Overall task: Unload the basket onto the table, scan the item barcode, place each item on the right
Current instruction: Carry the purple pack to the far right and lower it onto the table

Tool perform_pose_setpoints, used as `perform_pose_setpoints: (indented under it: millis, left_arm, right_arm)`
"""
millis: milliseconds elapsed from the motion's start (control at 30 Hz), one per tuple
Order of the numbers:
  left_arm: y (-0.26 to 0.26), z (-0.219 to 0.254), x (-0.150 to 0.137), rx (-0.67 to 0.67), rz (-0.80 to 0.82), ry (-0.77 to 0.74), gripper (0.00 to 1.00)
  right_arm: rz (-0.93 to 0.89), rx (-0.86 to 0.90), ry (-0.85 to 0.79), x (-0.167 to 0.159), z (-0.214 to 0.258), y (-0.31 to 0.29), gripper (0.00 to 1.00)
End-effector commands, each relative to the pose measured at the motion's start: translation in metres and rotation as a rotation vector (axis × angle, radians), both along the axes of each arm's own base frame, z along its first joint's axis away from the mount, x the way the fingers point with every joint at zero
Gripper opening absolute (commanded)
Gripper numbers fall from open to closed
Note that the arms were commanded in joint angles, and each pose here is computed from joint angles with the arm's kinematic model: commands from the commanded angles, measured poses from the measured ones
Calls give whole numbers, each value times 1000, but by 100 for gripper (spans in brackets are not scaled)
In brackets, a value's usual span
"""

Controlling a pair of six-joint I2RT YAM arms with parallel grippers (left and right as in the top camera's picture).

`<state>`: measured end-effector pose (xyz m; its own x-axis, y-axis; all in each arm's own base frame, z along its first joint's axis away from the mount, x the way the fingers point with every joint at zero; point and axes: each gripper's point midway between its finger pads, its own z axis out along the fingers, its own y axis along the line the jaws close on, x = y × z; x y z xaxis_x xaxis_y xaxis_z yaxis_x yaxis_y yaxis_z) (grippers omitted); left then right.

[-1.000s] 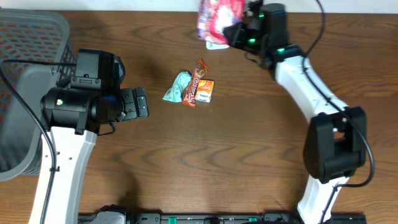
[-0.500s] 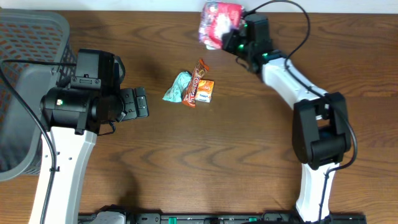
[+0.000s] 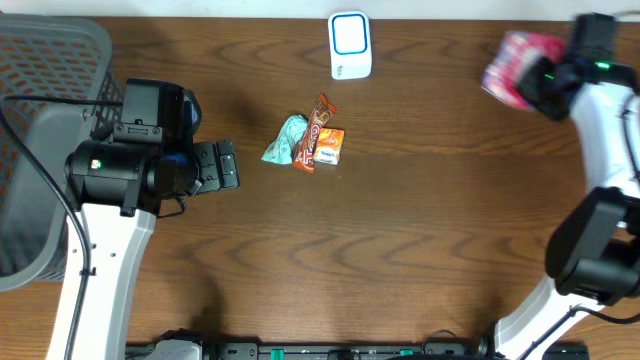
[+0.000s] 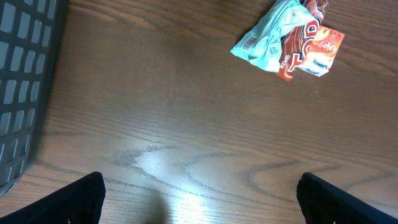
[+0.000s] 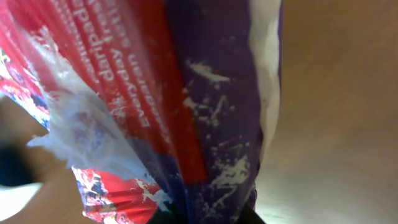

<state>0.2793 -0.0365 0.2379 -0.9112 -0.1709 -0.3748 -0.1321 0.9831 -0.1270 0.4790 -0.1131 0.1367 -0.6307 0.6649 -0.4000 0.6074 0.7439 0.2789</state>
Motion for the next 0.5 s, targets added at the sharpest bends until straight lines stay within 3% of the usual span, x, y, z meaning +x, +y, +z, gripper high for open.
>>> perform_pose_setpoints:
  millis: [0, 67, 100, 267, 467]
  left_arm:
    - [3, 1, 1, 6, 14, 0, 98]
    - [3, 1, 1, 6, 14, 0, 98]
    - [3, 1, 1, 6, 14, 0, 98]
    - [3, 1, 1, 6, 14, 0, 98]
    - [3, 1, 1, 6, 14, 0, 98]
  right_arm:
    - [3, -46, 82, -24, -12, -40, 33]
    - [-16, -36, 128, -38, -18, -53, 85]
    - [-22, -32, 143, -43, -21, -57, 99]
    - [-11, -22, 193, -59, -25, -66, 99]
    - [200, 144, 105, -45, -18, -17, 99]
